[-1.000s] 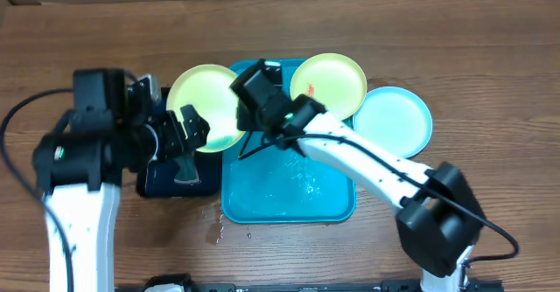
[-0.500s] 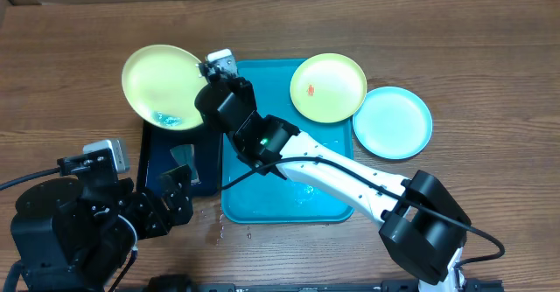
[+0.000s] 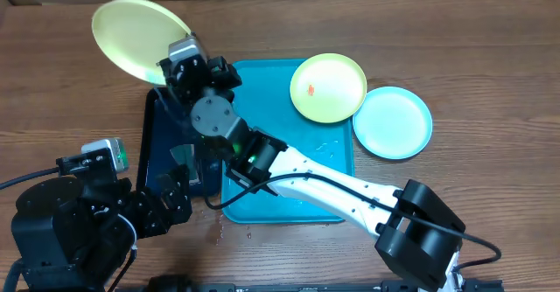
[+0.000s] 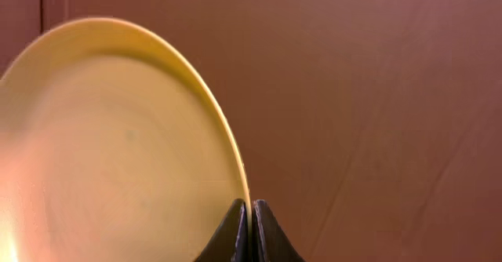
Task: Clean dirty plates on tray and stack at the side
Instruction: 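Carry the yellow plate left and tilt it above the black tray, then carry the yellow plate right and set it on the light blue plate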
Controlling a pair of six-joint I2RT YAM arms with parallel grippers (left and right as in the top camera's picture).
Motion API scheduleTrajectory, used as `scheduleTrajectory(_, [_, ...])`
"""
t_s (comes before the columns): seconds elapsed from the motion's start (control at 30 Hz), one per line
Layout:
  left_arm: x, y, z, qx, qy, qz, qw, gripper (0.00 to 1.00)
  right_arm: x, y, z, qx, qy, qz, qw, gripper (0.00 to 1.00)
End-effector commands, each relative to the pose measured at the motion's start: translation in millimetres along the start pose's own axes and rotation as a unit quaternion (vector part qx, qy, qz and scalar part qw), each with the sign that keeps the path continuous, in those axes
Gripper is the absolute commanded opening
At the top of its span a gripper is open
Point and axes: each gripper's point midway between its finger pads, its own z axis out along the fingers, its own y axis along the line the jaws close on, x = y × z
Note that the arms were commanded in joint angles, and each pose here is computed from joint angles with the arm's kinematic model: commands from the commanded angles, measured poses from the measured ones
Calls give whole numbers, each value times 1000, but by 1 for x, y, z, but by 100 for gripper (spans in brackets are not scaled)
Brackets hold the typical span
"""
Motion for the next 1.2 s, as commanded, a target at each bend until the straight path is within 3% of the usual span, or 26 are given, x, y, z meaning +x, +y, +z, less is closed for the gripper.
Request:
scheduleTrajectory(0.0, [-2, 1, -1, -4, -5, 9, 1000, 100, -36, -8, -8, 26, -38, -46, 998, 4])
scheduleTrajectory(0.3, [-2, 1, -1, -4, -5, 8, 1000, 100, -80, -9, -29, 44, -112, -32, 992, 4])
scheduleTrajectory(0.93, [-2, 1, -1, -4, -5, 8, 1000, 100, -77, -8, -29, 43, -108, -36, 993, 4])
scheduleTrajectory(1.17, [-2, 1, -1, -4, -5, 8, 1000, 100, -38, -12, -23, 65, -30, 40, 997, 4])
